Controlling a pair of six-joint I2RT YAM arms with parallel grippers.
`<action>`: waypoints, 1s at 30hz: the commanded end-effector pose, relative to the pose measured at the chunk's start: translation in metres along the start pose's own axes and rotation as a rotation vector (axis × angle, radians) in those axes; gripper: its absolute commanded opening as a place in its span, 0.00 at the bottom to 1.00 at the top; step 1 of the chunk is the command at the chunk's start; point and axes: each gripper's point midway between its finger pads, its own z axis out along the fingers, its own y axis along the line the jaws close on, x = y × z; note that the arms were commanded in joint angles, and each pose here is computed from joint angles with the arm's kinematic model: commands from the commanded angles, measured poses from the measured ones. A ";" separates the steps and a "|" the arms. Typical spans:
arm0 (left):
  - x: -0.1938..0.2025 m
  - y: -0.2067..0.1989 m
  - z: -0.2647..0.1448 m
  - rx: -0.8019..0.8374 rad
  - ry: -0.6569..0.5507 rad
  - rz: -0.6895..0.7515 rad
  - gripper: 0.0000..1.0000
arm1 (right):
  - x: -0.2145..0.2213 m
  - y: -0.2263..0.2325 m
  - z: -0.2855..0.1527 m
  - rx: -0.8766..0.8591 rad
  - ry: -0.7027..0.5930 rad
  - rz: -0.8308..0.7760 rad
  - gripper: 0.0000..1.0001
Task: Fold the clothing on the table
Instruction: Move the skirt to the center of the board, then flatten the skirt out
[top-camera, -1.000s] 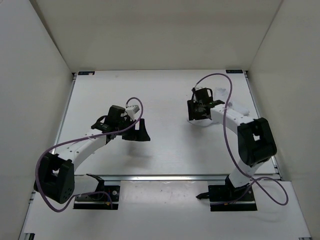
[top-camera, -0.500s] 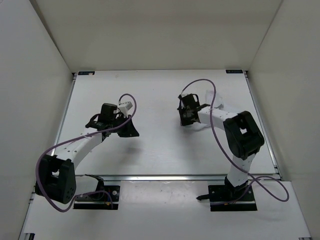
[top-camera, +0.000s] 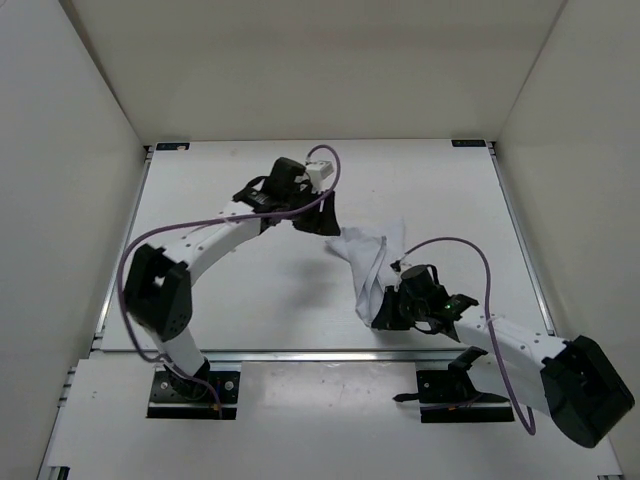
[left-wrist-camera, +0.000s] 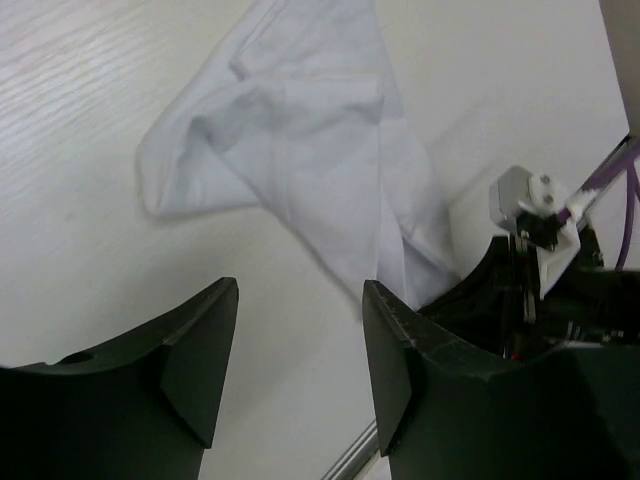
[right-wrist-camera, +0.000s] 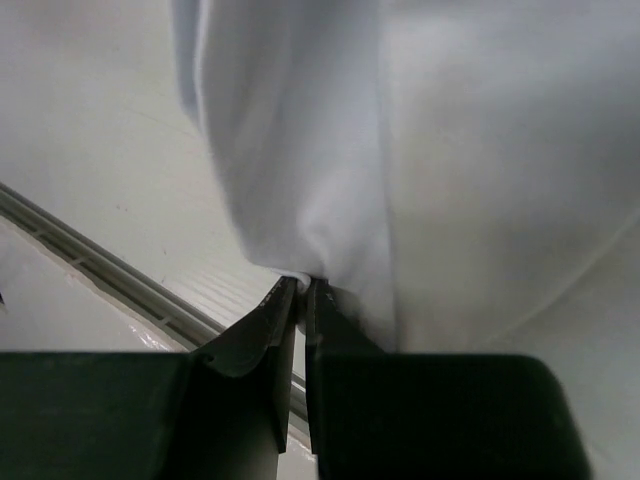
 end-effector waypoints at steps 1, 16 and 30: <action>-0.001 -0.014 0.032 -0.015 0.083 -0.090 0.64 | 0.014 -0.035 -0.003 0.123 -0.015 0.132 0.00; -0.020 -0.025 0.123 0.002 0.075 -0.375 0.78 | 0.020 -0.047 -0.002 0.146 -0.039 0.145 0.00; 0.002 -0.057 0.180 -0.038 0.166 -0.367 0.74 | 0.024 -0.046 -0.002 0.161 -0.018 0.112 0.00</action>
